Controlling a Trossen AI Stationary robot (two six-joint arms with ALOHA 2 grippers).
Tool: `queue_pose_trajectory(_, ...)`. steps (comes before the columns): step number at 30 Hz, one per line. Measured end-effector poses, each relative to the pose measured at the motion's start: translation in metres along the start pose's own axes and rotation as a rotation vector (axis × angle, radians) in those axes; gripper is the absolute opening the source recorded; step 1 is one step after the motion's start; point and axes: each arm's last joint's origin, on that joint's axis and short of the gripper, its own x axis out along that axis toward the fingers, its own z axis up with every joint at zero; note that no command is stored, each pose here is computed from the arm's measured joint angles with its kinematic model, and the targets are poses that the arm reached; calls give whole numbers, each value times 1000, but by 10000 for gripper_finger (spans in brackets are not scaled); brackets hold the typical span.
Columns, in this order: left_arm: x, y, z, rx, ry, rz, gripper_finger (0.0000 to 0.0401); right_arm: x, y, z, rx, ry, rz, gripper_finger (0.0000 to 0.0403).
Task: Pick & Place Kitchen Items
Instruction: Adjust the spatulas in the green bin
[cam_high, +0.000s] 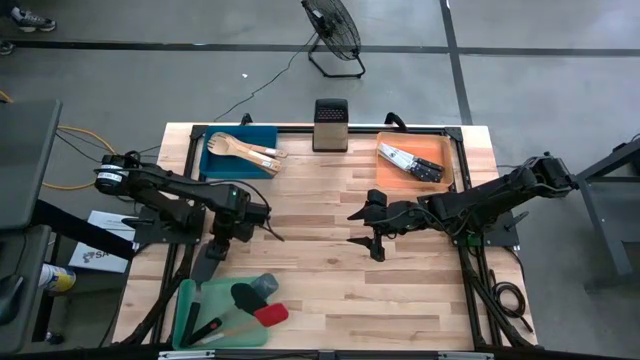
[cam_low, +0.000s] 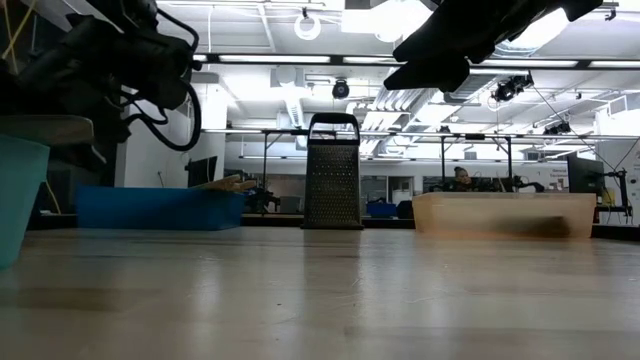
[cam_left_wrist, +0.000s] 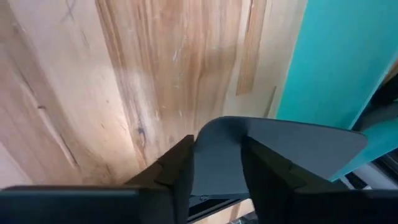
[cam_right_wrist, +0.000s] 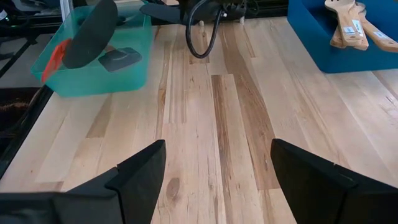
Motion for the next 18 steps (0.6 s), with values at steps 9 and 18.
queue_pose_trajectory(9,0,0,0,0,0,7,9,0,-1,0,1,0,-2,283)
queue_pose_trajectory(18,-15,-6,-2,-49,41,37,1,1,-4,1,-7,-1,-14,283)
